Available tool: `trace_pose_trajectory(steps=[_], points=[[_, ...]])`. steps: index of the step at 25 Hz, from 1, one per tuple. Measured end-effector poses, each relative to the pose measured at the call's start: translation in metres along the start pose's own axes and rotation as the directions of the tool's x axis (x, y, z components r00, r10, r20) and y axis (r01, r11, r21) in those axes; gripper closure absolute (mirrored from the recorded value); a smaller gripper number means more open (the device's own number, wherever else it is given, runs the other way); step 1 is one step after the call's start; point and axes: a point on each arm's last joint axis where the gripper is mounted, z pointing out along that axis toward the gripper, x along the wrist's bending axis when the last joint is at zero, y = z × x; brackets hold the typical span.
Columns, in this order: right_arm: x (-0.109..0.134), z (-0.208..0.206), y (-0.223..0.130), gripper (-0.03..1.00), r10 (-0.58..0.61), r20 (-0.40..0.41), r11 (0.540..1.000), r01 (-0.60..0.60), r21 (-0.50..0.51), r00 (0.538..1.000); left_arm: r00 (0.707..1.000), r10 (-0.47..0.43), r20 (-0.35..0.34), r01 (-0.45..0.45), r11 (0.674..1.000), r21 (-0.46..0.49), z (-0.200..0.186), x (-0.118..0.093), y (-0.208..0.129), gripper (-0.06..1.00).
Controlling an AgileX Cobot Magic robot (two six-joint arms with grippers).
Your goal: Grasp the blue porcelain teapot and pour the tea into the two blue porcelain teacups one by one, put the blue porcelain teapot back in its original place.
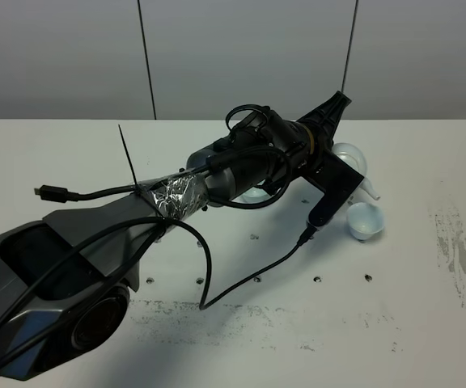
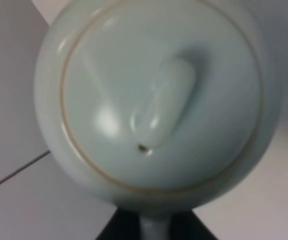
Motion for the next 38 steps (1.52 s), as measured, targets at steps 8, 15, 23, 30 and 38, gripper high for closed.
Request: trace_pose_trajectory(steps=[8,15,23,30,38], points=[[0.0,0.0,0.0,0.57,0.0,0.0,1.0,0.0,0.0,1.0,0.997,0.082,-0.006,-0.082,0.996,0.042,-0.001,0.002,0.002,0.84],[0.0,0.0,0.0,0.57,0.0,0.0,1.0,0.0,0.0,1.0,0.99,0.14,-0.013,-0.139,0.989,0.056,-0.002,0.005,0.011,0.84],[0.0,0.0,0.0,0.57,0.0,0.0,1.0,0.0,-0.001,1.0,0.978,0.209,-0.017,-0.206,0.975,0.082,-0.004,0.008,0.016,0.84],[0.0,0.0,0.0,0.57,0.0,0.0,1.0,0.0,-0.001,1.0,0.965,0.261,-0.016,-0.258,0.96,0.106,-0.005,0.01,0.018,0.84],[0.0,0.0,0.0,0.57,0.0,0.0,1.0,0.0,-0.001,1.0,0.957,0.291,-0.014,-0.287,0.95,0.125,-0.006,0.011,0.017,0.84]])
